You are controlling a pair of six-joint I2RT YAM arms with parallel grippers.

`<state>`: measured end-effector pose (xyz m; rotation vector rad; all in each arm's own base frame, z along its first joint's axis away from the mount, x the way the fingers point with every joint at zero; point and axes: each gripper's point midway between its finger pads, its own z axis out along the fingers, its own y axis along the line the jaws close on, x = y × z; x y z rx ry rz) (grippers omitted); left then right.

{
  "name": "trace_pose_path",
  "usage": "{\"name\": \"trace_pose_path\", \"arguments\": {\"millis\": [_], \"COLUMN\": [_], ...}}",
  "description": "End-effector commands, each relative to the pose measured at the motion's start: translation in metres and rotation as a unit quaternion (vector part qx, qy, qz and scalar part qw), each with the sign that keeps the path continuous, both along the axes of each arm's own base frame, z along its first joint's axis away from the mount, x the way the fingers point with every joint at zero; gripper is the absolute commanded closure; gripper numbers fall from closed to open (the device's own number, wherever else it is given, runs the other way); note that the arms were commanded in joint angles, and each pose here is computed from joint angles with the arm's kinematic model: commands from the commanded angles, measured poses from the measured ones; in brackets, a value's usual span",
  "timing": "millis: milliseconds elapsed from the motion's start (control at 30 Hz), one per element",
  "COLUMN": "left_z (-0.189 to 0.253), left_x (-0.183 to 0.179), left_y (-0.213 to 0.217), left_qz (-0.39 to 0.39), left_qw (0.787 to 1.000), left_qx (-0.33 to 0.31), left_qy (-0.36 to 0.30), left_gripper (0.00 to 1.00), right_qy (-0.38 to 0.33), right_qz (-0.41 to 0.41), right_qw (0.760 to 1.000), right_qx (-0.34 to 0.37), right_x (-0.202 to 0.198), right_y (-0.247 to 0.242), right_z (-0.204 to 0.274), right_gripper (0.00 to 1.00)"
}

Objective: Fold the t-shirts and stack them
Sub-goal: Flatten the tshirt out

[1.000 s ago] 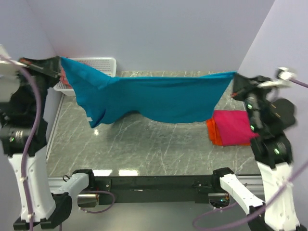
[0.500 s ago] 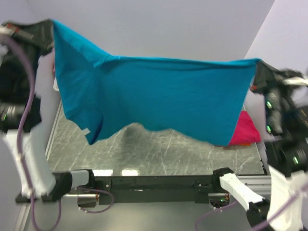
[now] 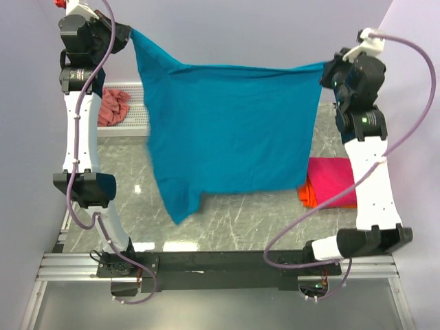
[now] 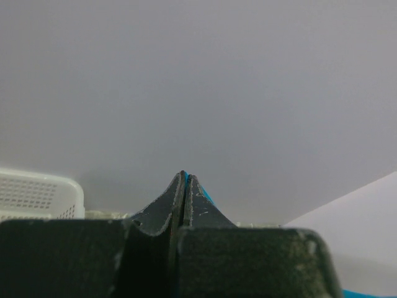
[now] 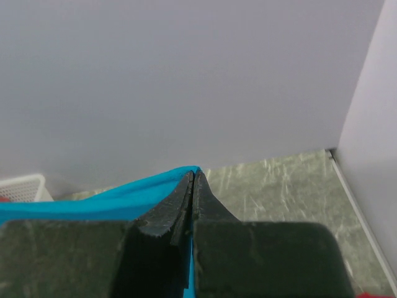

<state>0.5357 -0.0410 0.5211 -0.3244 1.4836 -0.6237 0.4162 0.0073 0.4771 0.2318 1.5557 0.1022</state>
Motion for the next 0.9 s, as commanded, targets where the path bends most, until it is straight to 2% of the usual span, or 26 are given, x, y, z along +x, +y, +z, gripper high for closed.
{"name": "trace_pose_path", "arguments": {"millis": [0,167,267,300,333,367,400,433,467,500,533,567,600,633,667,700,733,867], "left_z": [0.125,0.161,0.154,0.145,0.123,0.108,0.105,0.054,0.032,0.011,-0.033,-0.058,-0.067,-0.126,-0.15,-0.162,-0.215,-0.29], "left_x": [-0.065,-0.101,-0.112,-0.111,-0.108,-0.106,-0.124,-0.105,-0.106,-0.107,-0.111,-0.114,-0.129,-0.129,-0.136,-0.152,-0.159,-0.194], "left_y": [-0.012,-0.007,-0.007,-0.01,-0.011,-0.012,-0.017,-0.018,-0.021,-0.022,-0.02,-0.017,-0.009,-0.007,-0.003,-0.01,-0.003,-0.002], "left_qz": [-0.031,-0.01,-0.01,-0.017,-0.022,-0.026,-0.036,-0.042,-0.048,-0.041,-0.033,-0.017,0.006,0.015,0.029,0.032,0.061,0.083], "left_qw": [0.982,0.971,0.974,0.976,0.982,0.985,0.984,0.991,0.993,0.995,0.998,1.0,1.0,0.998,0.996,0.995,0.986,0.965], "left_qx": [0.007,0.012,0.021,0.025,0.027,0.031,0.036,0.033,0.032,0.031,0.029,0.02,0.008,-0.015,-0.027,-0.041,-0.065,-0.097], "left_qy": [-0.188,-0.238,-0.224,-0.214,-0.186,-0.169,-0.17,-0.124,-0.107,-0.091,-0.048,-0.016,-0.01,0.053,0.078,0.089,0.144,0.228], "left_gripper": [0.99,0.99,0.99,0.99,0.99,0.99,0.99,0.99,0.99,0.99,1.0,0.99,1.0,0.99,0.99,0.99,0.99,0.99], "right_qy": [-0.126,-0.15,-0.146,-0.144,-0.12,-0.121,-0.084,-0.074,-0.07,-0.026,-0.019,-0.022,0.018,0.02,0.033,0.071,0.08,0.18], "right_qz": [0.0,-0.001,0.007,0.015,0.022,0.026,0.035,0.038,0.049,0.067,0.078,0.086,0.092,0.106,0.112,0.117,0.132,0.132], "right_qw": [0.992,0.989,0.989,0.989,0.993,0.992,0.996,0.997,0.996,0.997,0.996,0.995,0.994,0.992,0.99,0.986,0.983,0.969], "right_qx": [-0.004,-0.006,-0.003,-0.003,-0.004,0.002,0.003,0.007,0.017,0.026,0.034,0.048,0.059,0.07,0.079,0.09,0.095,0.11], "right_x": [-0.02,-0.032,-0.044,-0.048,-0.041,-0.052,-0.044,-0.045,-0.054,-0.05,-0.052,-0.062,-0.062,-0.07,-0.074,-0.076,-0.081,-0.094], "right_y": [-0.005,-0.008,-0.006,-0.004,-0.001,0.001,0.004,0.005,0.009,0.017,0.021,0.025,0.028,0.034,0.037,0.041,0.046,0.05], "right_z": [0.094,0.122,0.113,0.108,0.083,0.08,0.044,0.03,0.021,-0.024,-0.039,-0.047,-0.091,-0.1,-0.117,-0.155,-0.167,-0.252], "right_gripper": [1.0,1.0,1.0,1.0,1.0,1.0,1.0,1.0,1.0,1.0,1.0,1.0,1.0,1.0,1.0,1.0,1.0,1.0]}}
